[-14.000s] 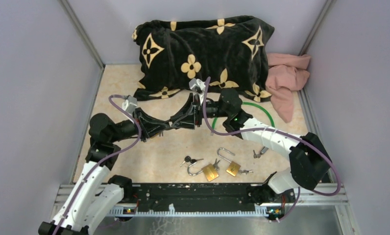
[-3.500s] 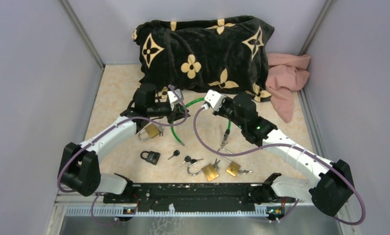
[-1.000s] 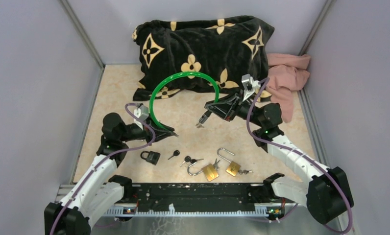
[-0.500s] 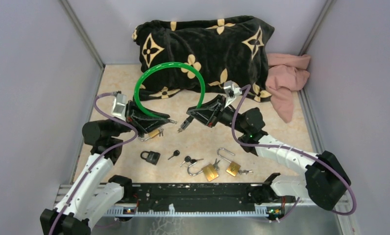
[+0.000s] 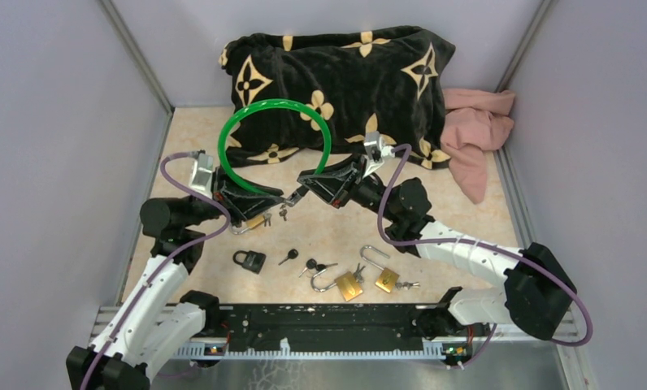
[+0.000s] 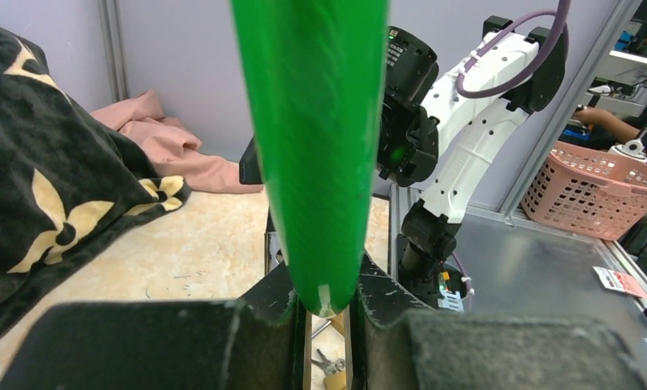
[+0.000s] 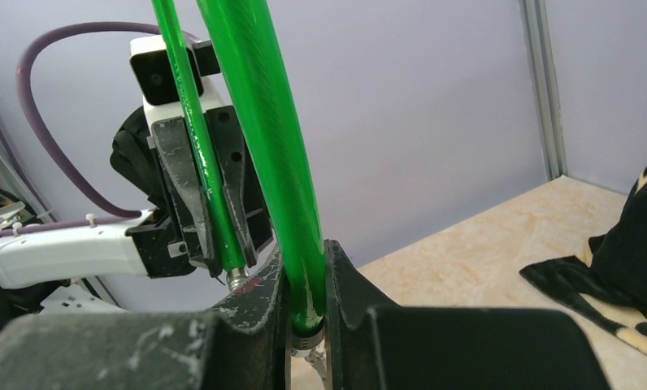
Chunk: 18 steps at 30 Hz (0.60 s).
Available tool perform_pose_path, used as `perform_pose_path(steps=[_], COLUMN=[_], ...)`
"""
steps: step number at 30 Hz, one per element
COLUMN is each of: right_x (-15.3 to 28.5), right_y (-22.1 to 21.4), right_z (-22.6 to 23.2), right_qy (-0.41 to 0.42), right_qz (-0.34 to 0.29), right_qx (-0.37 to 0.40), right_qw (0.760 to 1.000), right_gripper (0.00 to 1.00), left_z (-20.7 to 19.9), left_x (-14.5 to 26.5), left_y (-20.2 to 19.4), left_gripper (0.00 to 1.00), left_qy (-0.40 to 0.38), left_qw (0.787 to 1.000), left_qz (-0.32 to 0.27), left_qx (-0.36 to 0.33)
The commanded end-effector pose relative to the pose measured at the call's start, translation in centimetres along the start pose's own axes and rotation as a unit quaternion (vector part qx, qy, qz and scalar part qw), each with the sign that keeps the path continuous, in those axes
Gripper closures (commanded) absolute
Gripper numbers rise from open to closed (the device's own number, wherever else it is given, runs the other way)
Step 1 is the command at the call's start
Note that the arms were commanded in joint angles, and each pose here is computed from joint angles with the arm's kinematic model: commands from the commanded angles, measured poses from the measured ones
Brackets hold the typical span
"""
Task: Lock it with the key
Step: Lock the lock.
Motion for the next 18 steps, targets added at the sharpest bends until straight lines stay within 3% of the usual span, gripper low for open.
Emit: perform_pose_path(steps=[1, 7, 18], right_x=[-1.3, -1.3, -1.1], right_y=[2.2, 2.0, 2.2], right_z=[2.1, 2.3, 2.7], right_qy=[0.040, 0.041, 0.046], right_qz=[-0.035, -0.025, -0.024], right_qx=[0.025, 0.032, 0.040], right_qw=[0.998, 0.998, 0.998], right_gripper=[1.00, 1.00, 1.00], left_z=[0.3, 0.1, 1.0], left_x=[-0.2, -0.4, -0.5], left_y=[0.3, 1.5, 1.4], left_gripper=[1.00, 1.00, 1.00], left_qy=[0.006, -0.003, 0.008], left_qw=[1.000, 0.997, 0.995], left_qz=[-0.009, -0.007, 0.009], left_qx=[-0.022, -0.075, -0.099])
Point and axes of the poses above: each gripper's point midway between its finger pads, its own x axis back along the fingers, its own z axis along the line the jaws close on, y = z × x, the point moved 4 cm from there along x, back along the fingers, and after that the axes turned 1 degree about -x, right-handed, at the moved point
